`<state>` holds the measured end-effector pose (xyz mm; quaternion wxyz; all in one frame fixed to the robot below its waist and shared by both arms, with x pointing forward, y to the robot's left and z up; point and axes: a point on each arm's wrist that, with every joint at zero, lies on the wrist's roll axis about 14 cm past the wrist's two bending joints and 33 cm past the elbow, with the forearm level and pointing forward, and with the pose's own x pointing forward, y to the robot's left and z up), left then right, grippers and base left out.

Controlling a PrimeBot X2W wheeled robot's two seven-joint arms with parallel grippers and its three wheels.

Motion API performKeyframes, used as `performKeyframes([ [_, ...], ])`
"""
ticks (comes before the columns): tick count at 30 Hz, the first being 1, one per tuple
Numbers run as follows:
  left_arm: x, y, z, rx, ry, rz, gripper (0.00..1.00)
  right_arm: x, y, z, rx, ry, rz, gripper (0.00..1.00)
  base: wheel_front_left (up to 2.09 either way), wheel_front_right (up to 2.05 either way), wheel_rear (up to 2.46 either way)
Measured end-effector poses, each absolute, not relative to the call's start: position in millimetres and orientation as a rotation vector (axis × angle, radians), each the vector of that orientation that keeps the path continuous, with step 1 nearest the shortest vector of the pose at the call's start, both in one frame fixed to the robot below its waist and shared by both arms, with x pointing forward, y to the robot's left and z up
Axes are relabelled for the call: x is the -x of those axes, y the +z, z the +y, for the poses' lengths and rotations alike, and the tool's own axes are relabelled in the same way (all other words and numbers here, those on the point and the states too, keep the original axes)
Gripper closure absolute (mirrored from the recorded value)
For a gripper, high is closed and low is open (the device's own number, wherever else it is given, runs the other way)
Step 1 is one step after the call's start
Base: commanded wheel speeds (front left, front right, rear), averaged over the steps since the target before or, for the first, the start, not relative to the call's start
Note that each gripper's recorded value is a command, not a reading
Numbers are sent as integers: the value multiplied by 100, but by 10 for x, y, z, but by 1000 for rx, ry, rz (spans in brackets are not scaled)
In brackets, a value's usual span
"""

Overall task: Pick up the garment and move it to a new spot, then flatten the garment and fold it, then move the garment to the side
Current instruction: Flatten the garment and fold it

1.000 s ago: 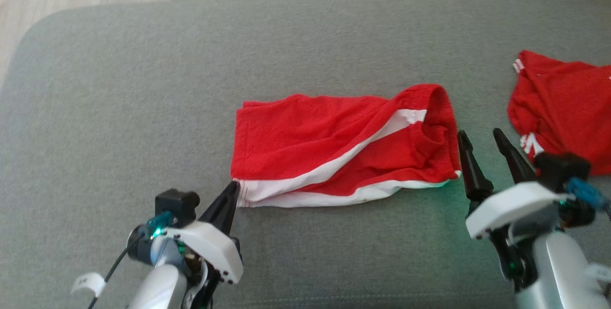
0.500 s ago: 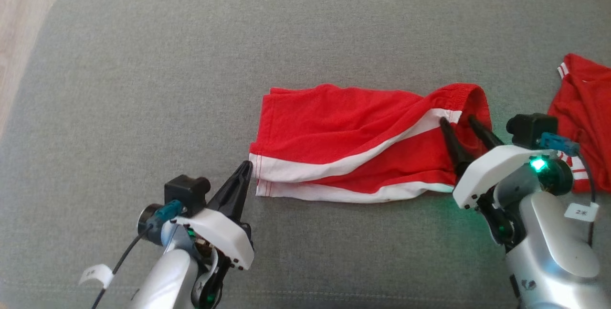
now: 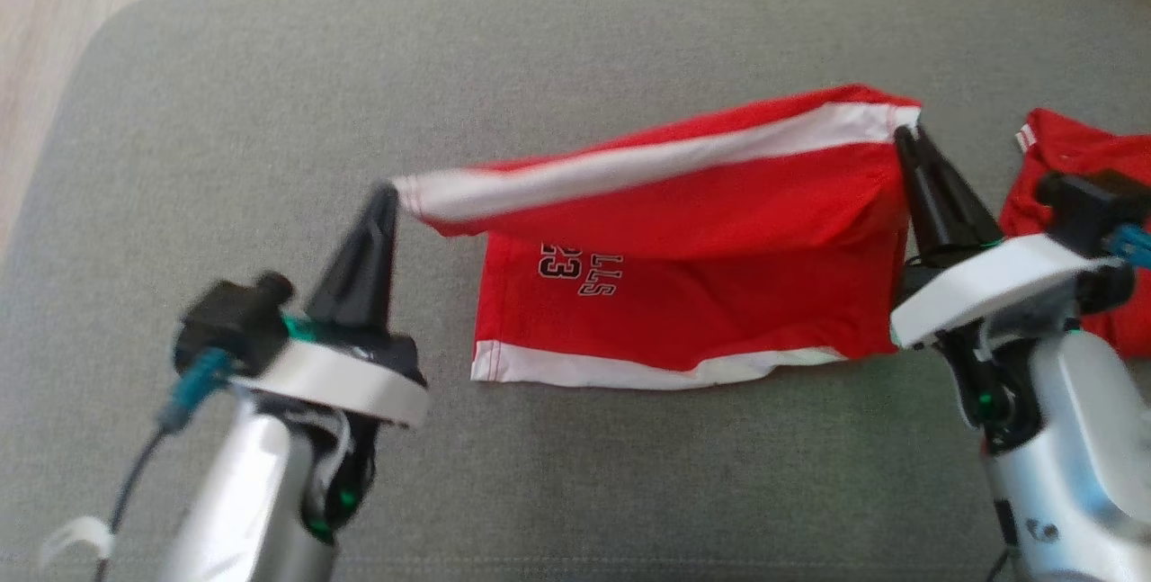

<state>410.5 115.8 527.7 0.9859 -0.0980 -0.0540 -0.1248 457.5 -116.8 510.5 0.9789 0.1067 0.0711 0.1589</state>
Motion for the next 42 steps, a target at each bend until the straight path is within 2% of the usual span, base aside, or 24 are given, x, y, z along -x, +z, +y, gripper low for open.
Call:
performKeyframes([
  [6, -4153, 6226, 1147, 176, -290, -392, 100, -4421, 5743, -1252, -207, 335, -56, 100, 0, 0, 0],
  [12, -4013, 7249, 1122, 129, -332, -686, 100, -4194, 6571, -1277, -197, 364, -306, 100, 0, 0, 0],
  [17, -3835, 7876, 1096, 106, -356, -852, 100, -4007, 6923, -1328, -184, 363, -391, 100, 0, 0, 0],
  [23, -3815, 8002, 1023, 106, -382, -867, 100, -3941, 6992, -1356, -210, 355, -391, 100, 0, 0, 0],
  [29, -4097, 7865, 972, 143, -411, -796, 100, -4073, 6848, -1361, -247, 344, -344, 100, 0, 0, 0],
  [32, -4323, 7825, 938, 158, -418, -772, 100, -4271, 6756, -1358, -275, 342, -307, 100, 0, 0, 0],
  [42, -5161, 7712, 855, 152, -412, -686, 100, -5100, 6952, -1073, -296, 410, -300, 100, 0, 0, 0],
])
